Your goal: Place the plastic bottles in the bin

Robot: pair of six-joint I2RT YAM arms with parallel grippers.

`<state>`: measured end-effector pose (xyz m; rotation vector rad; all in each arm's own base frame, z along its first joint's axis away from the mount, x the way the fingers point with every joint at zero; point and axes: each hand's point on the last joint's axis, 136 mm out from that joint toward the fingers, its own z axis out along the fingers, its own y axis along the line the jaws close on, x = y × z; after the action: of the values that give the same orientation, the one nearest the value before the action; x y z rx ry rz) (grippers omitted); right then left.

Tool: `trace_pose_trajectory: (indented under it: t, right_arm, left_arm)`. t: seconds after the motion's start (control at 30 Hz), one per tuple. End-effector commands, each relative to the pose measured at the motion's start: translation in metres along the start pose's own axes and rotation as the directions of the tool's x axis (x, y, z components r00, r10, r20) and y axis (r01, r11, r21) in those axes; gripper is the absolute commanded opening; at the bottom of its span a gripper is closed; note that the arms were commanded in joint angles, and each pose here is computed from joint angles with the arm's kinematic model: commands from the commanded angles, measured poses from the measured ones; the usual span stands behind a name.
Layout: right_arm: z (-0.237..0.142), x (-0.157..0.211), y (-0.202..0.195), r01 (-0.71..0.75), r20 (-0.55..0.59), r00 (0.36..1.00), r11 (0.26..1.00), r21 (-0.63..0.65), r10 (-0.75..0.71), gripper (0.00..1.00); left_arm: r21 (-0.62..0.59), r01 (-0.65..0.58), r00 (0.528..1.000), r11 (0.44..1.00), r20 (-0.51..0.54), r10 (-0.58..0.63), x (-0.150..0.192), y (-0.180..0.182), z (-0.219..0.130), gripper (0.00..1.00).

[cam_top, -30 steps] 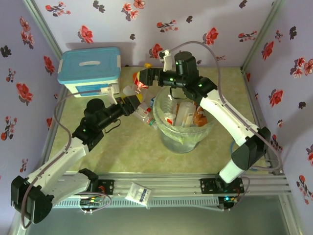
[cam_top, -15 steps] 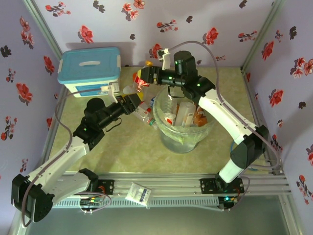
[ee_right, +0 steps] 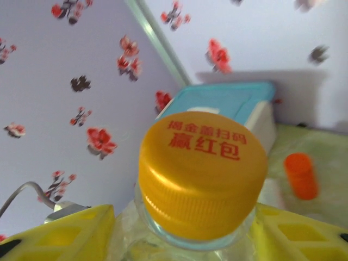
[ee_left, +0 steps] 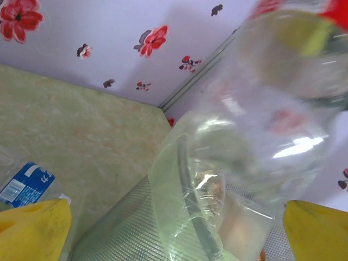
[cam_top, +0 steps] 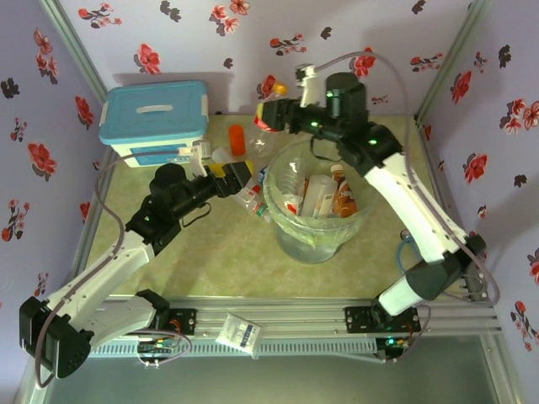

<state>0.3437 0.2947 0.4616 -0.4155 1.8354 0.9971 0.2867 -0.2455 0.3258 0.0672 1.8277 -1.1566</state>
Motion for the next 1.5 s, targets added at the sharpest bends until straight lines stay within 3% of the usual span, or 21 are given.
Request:
trace_pose_trajectory:
  t: [0.0,0.23,0.83,1.1,1.47]
  right_arm:
    - [-0.054,-0.020,-0.025,0.103,0.030,0.994,0.980,0.171,-0.110,0.48]
    - [-0.092,0.002,-0.077,0.237,-0.107,0.971,0.896,0.376,-0.212,0.42]
    - [-0.044,0.078,-0.113,0.201,-0.198,0.969,0.936,0.290,-0.147,0.32]
    - [-0.044,0.081,-0.120,0.205,-0.144,0.975,0.929,0.309,-0.168,0.28]
    - [-0.054,0.047,-0.110,0.176,0.074,0.975,0.930,0.323,-0.210,0.29]
  left_arm:
    - [-0.025,-0.035,0.999,0.999,-0.034,0.034,0.006,0.000,0.007,1.00]
    - [-0.018,-0.087,0.985,0.996,-0.150,0.084,0.034,-0.010,0.029,1.00]
    - [-0.048,-0.070,0.971,0.996,-0.230,0.057,0.070,0.007,0.047,1.00]
    - [-0.056,-0.064,0.970,0.996,-0.238,0.049,0.075,0.011,0.050,1.00]
    - [-0.056,-0.062,0.970,0.996,-0.237,0.047,0.076,0.012,0.050,1.00]
